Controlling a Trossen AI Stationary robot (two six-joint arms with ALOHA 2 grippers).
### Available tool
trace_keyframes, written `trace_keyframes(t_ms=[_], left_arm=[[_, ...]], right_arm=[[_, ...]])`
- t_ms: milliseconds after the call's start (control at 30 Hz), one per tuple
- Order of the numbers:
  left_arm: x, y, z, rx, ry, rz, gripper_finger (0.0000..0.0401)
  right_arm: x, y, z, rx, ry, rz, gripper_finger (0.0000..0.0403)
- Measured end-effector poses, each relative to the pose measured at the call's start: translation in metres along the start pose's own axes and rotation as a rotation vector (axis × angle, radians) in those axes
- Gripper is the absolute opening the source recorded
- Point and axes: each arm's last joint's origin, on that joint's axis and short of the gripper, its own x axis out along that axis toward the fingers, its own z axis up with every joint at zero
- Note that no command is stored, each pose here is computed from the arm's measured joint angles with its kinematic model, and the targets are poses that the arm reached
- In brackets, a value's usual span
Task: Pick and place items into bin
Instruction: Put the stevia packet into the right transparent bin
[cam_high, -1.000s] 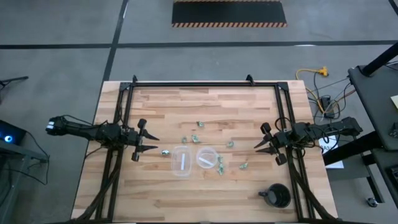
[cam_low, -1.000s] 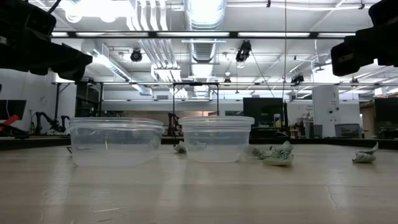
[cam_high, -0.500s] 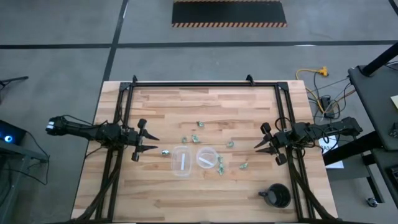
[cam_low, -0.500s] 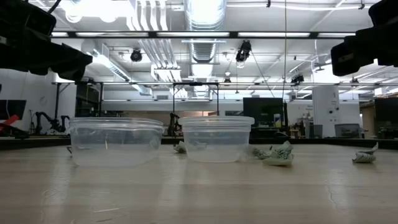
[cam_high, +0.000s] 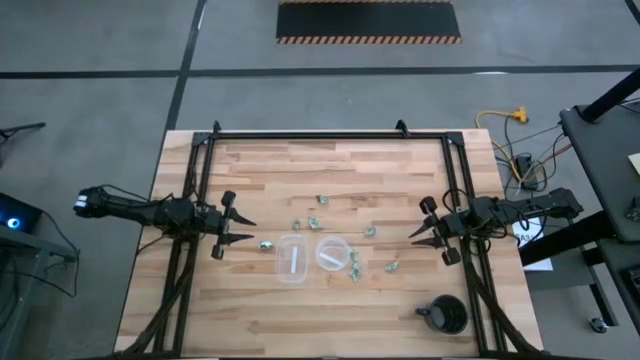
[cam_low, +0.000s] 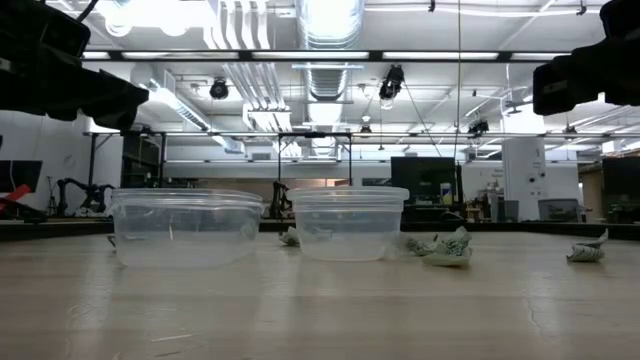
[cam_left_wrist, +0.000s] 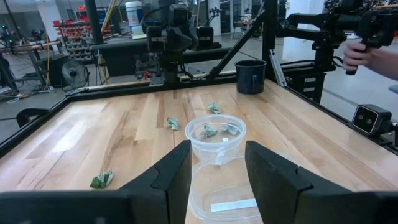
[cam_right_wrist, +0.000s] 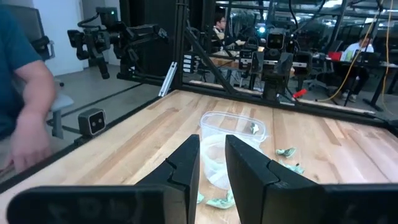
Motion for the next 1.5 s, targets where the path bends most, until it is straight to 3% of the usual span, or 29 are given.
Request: trace_keyframes(t_ms=[267, 433, 567, 667, 733, 867, 967, 1167, 1333, 1433, 1500], left_arm=[[0.0, 0.0, 0.0, 0.0, 0.0, 0.0, 0.0135], [0.0, 0.0, 0.0, 0.0, 0.0, 0.0, 0.0135], [0.0, 0.0, 0.0, 0.0, 0.0, 0.0, 0.0135], [0.0, 0.0, 0.0, 0.0, 0.0, 0.0, 0.0135], [0.0, 0.0, 0.0, 0.0, 0.0, 0.0, 0.0135], [0.0, 0.0, 0.0, 0.0, 0.0, 0.0, 0.0135], [0.0, 0.0, 0.0, 0.0, 0.0, 0.0, 0.0135], [0.0, 0.0, 0.0, 0.0, 0.0, 0.0, 0.0135], [0.0, 0.0, 0.0, 0.0, 0.0, 0.0, 0.0135], [0.0, 0.0, 0.0, 0.0, 0.0, 0.0, 0.0135], [0.0, 0.0, 0.0, 0.0, 0.0, 0.0, 0.0135]], right_arm=[[0.0, 0.0, 0.002, 0.148, -0.021, 0.001, 0.0068], [-0.003, -0.002, 0.023, -0.117, -0.231, -0.076, 0.0068], [-0.014, -0.009, 0.048, -0.376, -0.454, -0.384, 0.0068], [-0.025, -0.01, 0.062, -0.372, -0.6, -0.514, 0.0068], [-0.029, -0.009, 0.068, -0.341, -0.695, -0.495, 0.0068], [-0.041, -0.004, 0.079, -0.239, -0.919, -0.328, 0.0068], [-0.045, -0.003, 0.082, -0.218, -0.99, -0.282, 0.0068], [-0.038, -0.004, 0.083, -0.243, -0.932, -0.292, 0.0068], [-0.029, -0.006, 0.108, -0.224, -0.877, -0.274, 0.0068], [-0.012, -0.011, 0.126, -0.223, -0.678, -0.282, 0.0068], [0.001, -0.015, 0.139, -0.184, -0.46, -0.31, 0.0068]])
